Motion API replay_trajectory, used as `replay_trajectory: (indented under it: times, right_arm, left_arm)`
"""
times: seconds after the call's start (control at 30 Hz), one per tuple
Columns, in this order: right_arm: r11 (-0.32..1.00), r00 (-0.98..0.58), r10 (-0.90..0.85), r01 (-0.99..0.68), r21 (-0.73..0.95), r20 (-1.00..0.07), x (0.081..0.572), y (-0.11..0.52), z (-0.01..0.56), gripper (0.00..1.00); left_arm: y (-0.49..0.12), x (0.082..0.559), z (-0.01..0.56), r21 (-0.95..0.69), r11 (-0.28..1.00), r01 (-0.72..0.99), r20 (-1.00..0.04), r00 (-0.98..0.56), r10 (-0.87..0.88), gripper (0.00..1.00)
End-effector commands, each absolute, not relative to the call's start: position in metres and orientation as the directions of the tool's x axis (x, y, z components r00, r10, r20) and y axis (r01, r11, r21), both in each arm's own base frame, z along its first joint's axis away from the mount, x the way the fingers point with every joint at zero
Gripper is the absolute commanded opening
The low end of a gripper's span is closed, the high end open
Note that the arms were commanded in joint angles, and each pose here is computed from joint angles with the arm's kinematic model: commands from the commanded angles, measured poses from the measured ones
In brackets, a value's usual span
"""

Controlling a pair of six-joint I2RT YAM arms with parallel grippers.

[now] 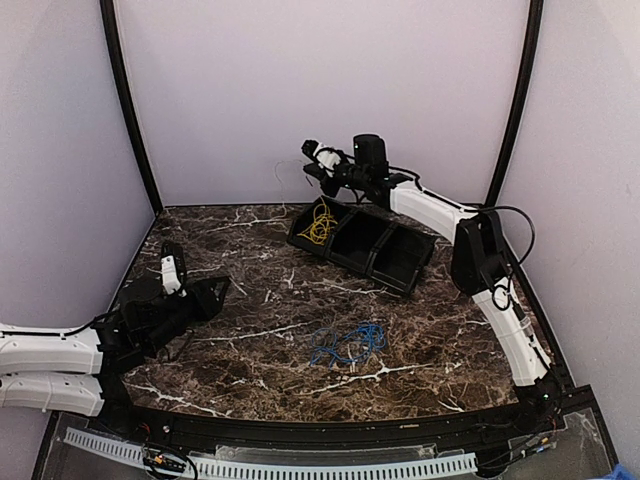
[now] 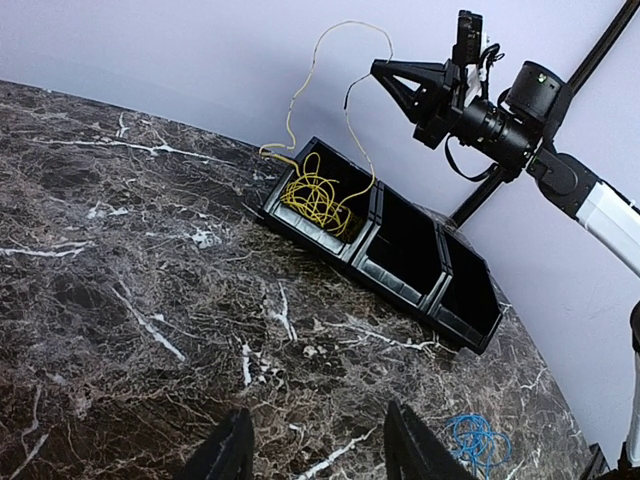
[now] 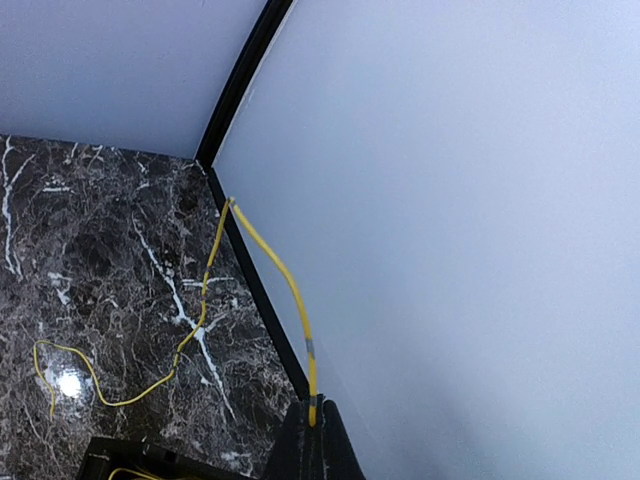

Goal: Untangle the cables

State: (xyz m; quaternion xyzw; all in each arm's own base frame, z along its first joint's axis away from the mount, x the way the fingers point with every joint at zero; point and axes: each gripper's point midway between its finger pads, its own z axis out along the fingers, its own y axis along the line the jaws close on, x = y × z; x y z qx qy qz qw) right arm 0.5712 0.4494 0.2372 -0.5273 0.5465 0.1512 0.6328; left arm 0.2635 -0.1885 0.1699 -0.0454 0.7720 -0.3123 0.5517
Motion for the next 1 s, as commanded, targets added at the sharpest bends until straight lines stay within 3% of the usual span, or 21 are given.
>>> replay_trajectory:
  times: [0.0, 0.33, 0.63, 0.97]
  right_arm:
    - [0.415, 0.38, -0.295, -0.775, -0.476, -0.877, 0.57, 0.451, 0.263, 0.0]
    - [0.399, 0.331, -0.387, -0.781, -0.48, -0.86, 0.582, 0.432, 0.209, 0.0]
    - [0.391, 0.295, -0.407, -0.799, -0.456, -0.865, 0.588, 0.412, 0.186, 0.0]
    - [0.366, 0.287, -0.408, -0.818, -0.443, -0.867, 0.583, 0.413, 0.174, 0.0]
  left_arm:
    - [-0.196, 0.276, 0.195, -0.55, 0.783, 0.29, -0.825, -0.338, -0.454, 0.48]
    - [-0.245, 0.354, 0.227, -0.45, 0.854, 0.261, -0.885, -0.262, -0.386, 0.67]
    - [-0.289, 0.459, 0.195, -0.533, 0.813, 0.235, -0.817, -0.395, -0.421, 0.67]
    - [-0.259, 0.5, 0.137, -0.706, 0.7, 0.103, -0.641, -0.512, -0.571, 0.65]
